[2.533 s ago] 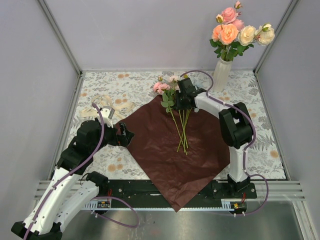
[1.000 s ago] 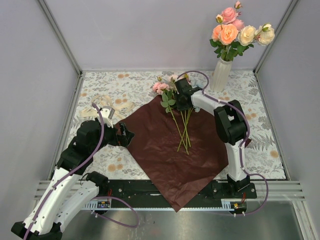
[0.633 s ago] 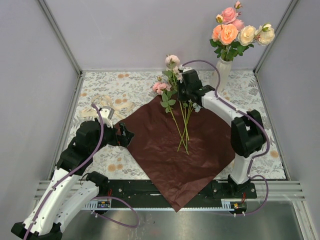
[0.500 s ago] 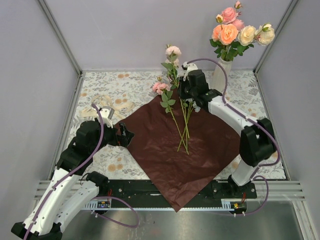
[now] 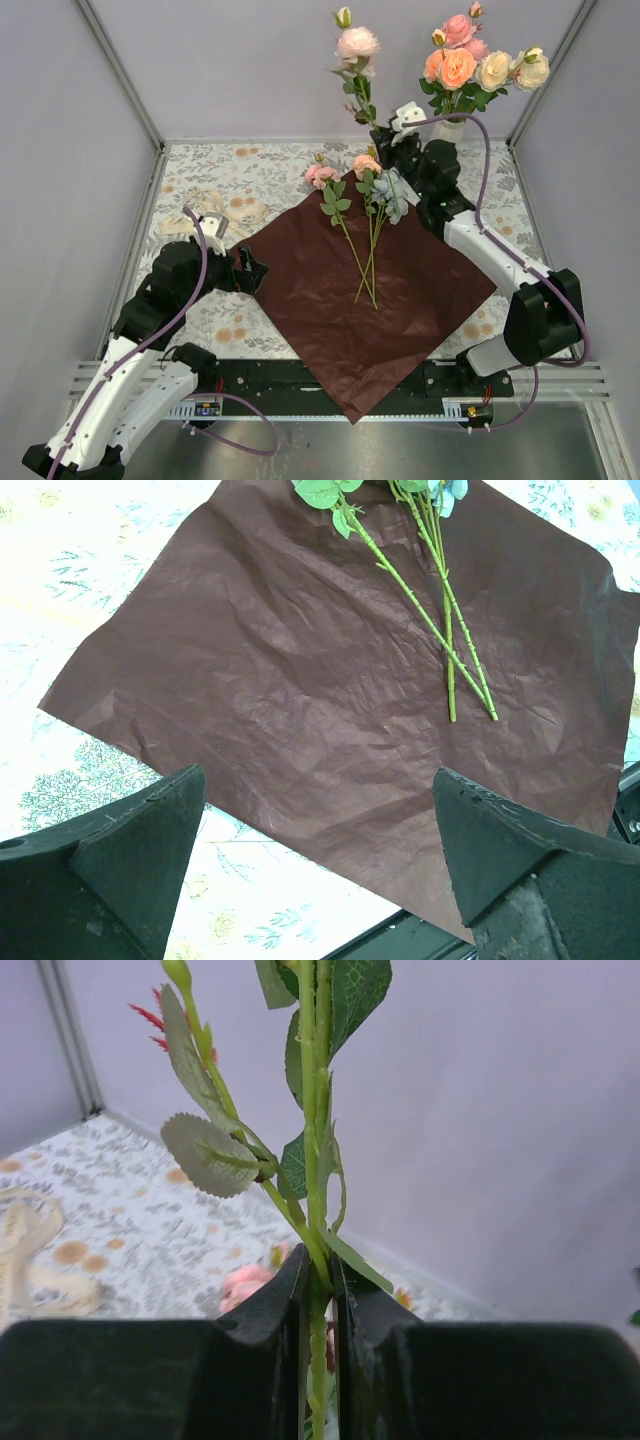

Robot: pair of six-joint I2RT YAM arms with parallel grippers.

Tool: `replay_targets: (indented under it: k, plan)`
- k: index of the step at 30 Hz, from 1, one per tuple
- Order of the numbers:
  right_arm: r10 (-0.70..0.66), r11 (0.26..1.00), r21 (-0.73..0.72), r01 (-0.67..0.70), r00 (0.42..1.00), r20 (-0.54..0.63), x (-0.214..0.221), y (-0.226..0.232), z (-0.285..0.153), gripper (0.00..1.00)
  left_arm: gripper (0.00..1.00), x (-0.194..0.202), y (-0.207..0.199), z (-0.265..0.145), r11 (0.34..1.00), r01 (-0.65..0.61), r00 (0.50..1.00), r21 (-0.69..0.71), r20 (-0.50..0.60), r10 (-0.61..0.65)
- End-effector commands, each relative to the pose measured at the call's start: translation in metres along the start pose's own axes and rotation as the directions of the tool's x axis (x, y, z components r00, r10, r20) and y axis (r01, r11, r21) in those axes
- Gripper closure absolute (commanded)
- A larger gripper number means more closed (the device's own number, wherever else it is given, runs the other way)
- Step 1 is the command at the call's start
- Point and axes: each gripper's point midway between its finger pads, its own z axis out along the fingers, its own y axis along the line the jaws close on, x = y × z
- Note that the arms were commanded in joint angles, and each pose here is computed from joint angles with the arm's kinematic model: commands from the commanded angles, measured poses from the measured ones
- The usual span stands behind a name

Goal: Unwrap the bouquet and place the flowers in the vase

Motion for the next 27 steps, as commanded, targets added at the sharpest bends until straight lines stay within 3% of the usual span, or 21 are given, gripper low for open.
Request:
replay_targets:
  k: [1,8,14,27]
  plan:
    - [-0.156,0.987,0.074,0.139,0.934,0.321,-0.113,-0.043,-0.024,1.0,0.01,-0.008,-0.002,0.002,1.0,-0.005,0.999,0.006,0.033,0.005]
    - [-0.277,0.959,0.188,0.212,0.842,0.463,-0.153,-0.096,-0.052,1.0,0.01,-0.006,-0.001,0.004,1.0,-0.004,1.0,0.004,0.025,0.004]
    - [-0.298,0.949,0.258,0.181,0.782,0.547,-0.18,-0.142,-0.063,1.0,0.01,-0.004,0.001,0.007,1.0,-0.004,1.0,-0.005,0.01,0.004]
    - [-0.335,0.935,0.313,0.165,0.697,0.634,-0.178,-0.192,-0.05,1.0,0.01,0.003,0.004,0.015,1.0,0.0,0.999,-0.018,-0.033,0.0]
